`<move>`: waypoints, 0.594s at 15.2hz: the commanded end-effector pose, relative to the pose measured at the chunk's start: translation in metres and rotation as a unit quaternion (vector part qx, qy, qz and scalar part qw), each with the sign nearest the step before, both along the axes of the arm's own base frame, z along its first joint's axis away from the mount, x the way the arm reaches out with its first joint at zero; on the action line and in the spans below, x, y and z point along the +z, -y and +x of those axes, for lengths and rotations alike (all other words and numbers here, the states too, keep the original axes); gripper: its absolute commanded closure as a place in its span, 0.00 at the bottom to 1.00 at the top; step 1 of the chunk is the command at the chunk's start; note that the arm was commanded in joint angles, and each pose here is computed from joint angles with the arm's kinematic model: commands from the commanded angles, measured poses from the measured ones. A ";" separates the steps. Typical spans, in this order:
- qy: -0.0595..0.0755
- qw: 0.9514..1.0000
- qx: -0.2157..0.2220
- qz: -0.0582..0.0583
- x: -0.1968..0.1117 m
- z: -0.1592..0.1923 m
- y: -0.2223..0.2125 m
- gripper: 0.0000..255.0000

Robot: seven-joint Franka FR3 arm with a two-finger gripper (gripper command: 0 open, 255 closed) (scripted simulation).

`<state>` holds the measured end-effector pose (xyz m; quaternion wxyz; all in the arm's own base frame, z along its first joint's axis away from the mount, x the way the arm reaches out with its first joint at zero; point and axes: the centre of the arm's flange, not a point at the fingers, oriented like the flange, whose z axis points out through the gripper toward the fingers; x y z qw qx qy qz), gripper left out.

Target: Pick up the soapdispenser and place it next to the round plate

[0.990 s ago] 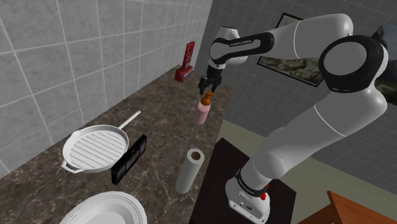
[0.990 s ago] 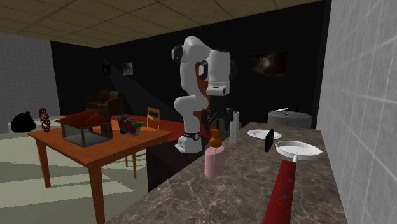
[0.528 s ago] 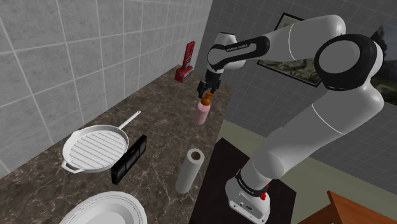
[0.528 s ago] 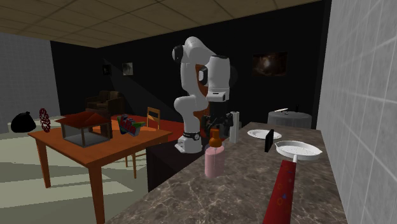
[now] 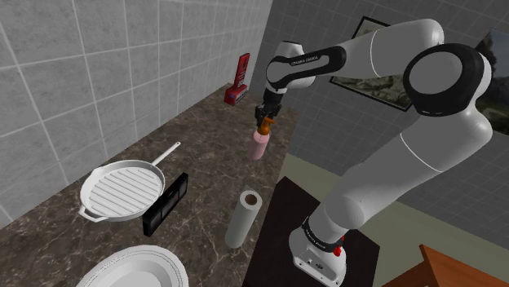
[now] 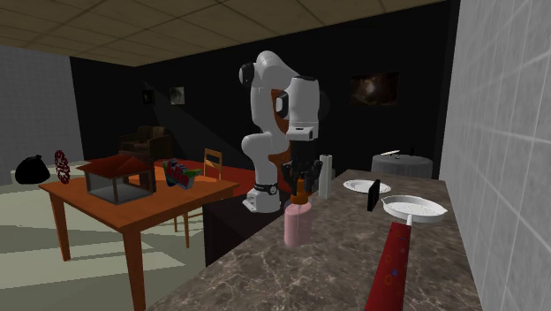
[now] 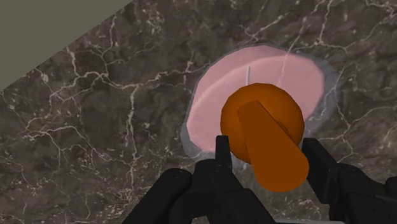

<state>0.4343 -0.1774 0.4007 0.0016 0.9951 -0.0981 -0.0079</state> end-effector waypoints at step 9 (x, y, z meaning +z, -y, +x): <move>-0.002 1.000 0.000 0.000 0.014 0.000 0.000 1.00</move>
